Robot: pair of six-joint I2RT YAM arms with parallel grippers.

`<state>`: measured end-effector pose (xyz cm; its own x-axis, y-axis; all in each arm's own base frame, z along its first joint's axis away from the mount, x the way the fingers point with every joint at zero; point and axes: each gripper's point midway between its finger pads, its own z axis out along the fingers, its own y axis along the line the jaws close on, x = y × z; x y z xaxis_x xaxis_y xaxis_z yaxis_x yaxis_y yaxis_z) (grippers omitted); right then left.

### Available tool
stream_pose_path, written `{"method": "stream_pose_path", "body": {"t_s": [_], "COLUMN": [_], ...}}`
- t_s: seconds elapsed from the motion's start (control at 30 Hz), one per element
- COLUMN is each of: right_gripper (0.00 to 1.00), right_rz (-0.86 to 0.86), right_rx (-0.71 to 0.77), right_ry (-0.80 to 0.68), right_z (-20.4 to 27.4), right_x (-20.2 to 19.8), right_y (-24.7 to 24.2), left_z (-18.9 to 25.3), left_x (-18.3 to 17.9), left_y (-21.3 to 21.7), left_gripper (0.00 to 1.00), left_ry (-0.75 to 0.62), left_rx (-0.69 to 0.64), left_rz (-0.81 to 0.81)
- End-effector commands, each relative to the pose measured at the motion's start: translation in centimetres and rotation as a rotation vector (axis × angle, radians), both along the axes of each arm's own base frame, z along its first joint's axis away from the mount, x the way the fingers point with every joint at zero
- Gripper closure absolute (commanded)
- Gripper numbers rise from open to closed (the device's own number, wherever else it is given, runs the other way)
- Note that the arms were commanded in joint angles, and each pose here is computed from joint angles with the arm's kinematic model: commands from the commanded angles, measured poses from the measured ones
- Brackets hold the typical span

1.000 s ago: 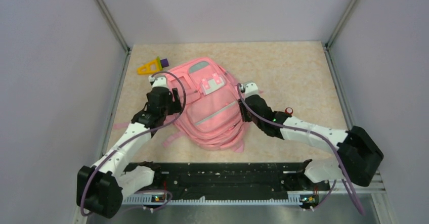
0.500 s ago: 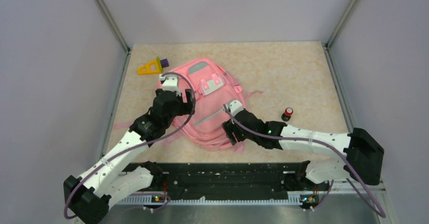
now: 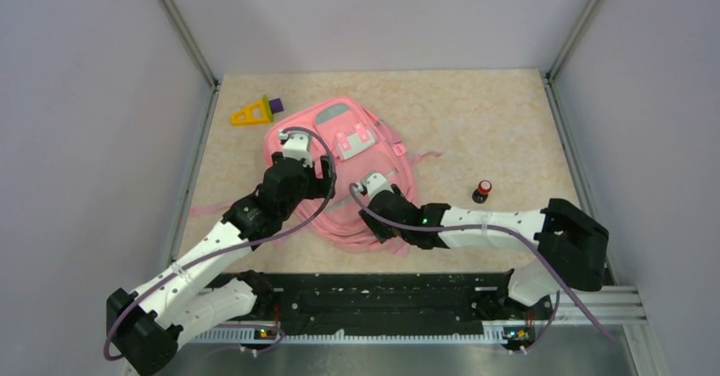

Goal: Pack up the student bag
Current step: Zip the student bag at the center of the board.

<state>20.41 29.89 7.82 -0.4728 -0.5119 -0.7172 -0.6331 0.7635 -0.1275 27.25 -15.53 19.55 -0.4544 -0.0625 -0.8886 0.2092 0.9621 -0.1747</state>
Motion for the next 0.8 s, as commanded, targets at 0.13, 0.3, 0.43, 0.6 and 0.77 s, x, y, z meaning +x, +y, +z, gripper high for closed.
{"method": "stream_pose_path", "body": {"t_s": [0.13, 0.3, 0.43, 0.6, 0.77], "right_gripper": [0.41, 0.53, 0.74, 0.96, 1.0], "right_rz": [-0.112, -0.169, -0.259, -0.329, -0.335], "right_rx": [-0.061, -0.071, -0.096, -0.042, 0.088], "right_ry": [-0.13, -0.205, -0.25, -0.28, -0.217], "right_z": [0.7, 1.2, 1.6, 3.1, 3.6], "right_x": [2.8, 4.0, 4.7, 4.9, 5.1], "right_y": [0.0, -0.6, -2.1, -3.4, -3.8], "left_z": [0.8, 0.6, 0.6, 0.4, -1.2], "left_x": [0.0, -0.2, -0.8, -2.3, -3.2], "left_y": [-1.2, -1.3, -2.4, -5.1, -8.1], "left_gripper": [0.11, 0.11, 0.11, 0.12, 0.13], "left_ry": [-0.058, -0.06, -0.079, -0.116, -0.137], "left_rx": [-0.021, -0.02, -0.001, 0.076, 0.159], "left_rz": [-0.054, -0.064, -0.139, -0.297, -0.406]}}
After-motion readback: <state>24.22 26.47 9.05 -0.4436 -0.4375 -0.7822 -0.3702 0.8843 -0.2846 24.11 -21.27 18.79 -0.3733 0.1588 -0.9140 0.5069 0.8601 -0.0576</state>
